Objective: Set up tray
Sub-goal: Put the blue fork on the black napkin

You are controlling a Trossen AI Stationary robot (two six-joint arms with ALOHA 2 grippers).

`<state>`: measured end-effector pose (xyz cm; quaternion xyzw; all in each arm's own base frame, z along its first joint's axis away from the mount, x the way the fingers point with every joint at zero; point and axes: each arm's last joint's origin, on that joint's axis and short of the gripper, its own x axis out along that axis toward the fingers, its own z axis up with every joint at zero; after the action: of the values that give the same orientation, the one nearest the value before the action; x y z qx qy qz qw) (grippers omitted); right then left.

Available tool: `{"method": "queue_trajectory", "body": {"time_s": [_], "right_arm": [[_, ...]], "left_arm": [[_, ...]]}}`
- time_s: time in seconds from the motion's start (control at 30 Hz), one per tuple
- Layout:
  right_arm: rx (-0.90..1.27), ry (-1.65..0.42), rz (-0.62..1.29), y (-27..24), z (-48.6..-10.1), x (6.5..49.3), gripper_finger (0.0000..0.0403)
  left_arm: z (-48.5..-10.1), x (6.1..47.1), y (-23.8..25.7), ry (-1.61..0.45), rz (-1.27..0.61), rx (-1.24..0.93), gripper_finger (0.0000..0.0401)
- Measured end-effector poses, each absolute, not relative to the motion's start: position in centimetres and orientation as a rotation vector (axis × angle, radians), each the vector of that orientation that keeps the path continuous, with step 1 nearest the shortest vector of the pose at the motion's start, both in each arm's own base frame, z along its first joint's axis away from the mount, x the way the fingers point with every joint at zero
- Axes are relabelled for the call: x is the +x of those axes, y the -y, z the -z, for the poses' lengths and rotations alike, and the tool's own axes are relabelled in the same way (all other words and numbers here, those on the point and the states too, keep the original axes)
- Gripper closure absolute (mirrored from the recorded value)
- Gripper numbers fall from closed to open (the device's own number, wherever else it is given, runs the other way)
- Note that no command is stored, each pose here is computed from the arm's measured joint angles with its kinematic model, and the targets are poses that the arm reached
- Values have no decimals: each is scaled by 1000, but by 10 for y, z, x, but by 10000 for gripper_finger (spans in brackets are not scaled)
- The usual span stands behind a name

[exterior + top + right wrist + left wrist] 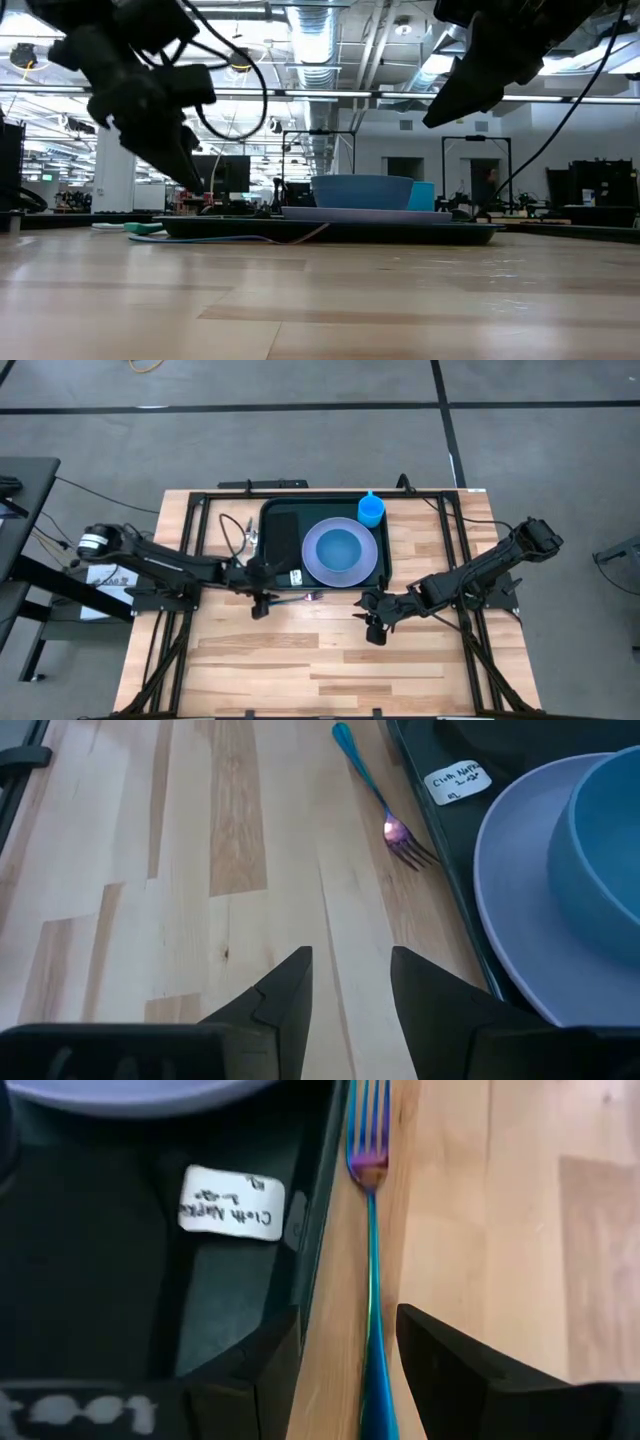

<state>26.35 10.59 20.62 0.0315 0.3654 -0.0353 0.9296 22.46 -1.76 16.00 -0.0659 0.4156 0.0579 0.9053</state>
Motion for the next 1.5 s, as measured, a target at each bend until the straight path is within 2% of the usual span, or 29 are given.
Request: {"method": "queue_trajectory", "body": {"time_s": [0.4, 1.03, 1.5], "right_arm": [[63, -753, 73, -106, -206, 263, 274], [63, -753, 73, -106, -206, 263, 274], [63, -753, 73, -106, -206, 263, 274]], "left_arm": [[-136, 247, 29, -823, -63, -114, 247], [-147, 256, 35, -664, -99, -65, 247], [-146, 258, 40, -637, -118, -62, 247]]}}
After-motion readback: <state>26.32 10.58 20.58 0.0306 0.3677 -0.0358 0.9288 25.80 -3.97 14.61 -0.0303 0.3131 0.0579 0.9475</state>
